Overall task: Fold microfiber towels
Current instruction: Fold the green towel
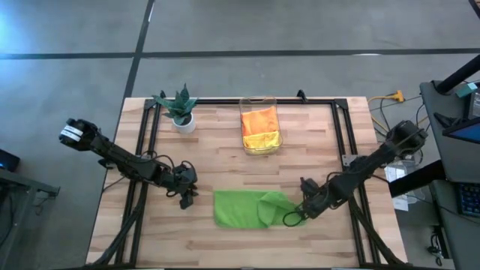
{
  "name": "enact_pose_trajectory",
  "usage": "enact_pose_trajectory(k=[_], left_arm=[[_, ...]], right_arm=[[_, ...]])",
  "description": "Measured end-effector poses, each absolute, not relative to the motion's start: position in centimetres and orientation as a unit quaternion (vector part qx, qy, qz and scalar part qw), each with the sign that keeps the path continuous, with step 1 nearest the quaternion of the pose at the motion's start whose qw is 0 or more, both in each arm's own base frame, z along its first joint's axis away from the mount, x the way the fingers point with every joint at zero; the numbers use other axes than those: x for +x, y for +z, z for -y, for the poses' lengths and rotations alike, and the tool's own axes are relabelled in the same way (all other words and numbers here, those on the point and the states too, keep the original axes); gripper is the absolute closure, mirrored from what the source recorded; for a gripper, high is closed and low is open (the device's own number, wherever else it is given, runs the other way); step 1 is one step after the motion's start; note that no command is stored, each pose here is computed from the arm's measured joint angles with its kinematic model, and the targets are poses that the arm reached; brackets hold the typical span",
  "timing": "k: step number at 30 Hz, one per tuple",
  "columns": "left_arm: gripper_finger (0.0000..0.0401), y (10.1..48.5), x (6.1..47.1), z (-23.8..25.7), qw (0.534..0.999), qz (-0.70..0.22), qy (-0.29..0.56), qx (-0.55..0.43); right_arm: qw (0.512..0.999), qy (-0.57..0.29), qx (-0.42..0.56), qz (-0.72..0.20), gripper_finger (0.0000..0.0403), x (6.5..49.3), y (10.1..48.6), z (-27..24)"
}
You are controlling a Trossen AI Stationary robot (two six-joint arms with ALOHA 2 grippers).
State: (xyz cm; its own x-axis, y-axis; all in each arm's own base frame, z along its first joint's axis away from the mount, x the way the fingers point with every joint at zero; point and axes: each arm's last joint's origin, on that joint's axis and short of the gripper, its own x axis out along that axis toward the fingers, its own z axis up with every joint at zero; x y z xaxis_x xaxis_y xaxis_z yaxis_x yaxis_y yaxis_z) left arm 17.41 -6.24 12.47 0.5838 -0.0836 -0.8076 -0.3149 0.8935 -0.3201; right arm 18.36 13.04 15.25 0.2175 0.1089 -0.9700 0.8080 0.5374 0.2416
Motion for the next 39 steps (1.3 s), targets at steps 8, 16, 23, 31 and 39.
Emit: enact_pose_trajectory(k=[8,16,23,31,39], left_arm=[[0.0312,16.6,20.6,7.7,0.901,-0.396,-0.026,-0.177],[0.0376,16.9,25.7,7.8,0.906,-0.407,-0.027,-0.114],[0.0399,13.8,29.1,8.0,0.876,-0.462,-0.012,-0.138],[0.0400,13.1,30.5,8.5,0.869,-0.472,-0.023,-0.149],[0.0400,13.2,30.4,8.4,0.868,-0.473,-0.021,-0.149]], right_arm=[[0.837,-0.167,0.350,-0.386,0.0226,18.9,19.7,-11.9],[0.826,-0.093,0.345,-0.436,0.0223,22.1,18.3,-7.8],[0.811,-0.066,0.341,-0.471,0.0225,25.1,17.3,-5.1],[0.788,-0.002,0.311,-0.532,0.0227,28.4,15.4,-5.3],[0.790,0.013,0.286,-0.543,0.0245,29.3,15.1,-5.4]])
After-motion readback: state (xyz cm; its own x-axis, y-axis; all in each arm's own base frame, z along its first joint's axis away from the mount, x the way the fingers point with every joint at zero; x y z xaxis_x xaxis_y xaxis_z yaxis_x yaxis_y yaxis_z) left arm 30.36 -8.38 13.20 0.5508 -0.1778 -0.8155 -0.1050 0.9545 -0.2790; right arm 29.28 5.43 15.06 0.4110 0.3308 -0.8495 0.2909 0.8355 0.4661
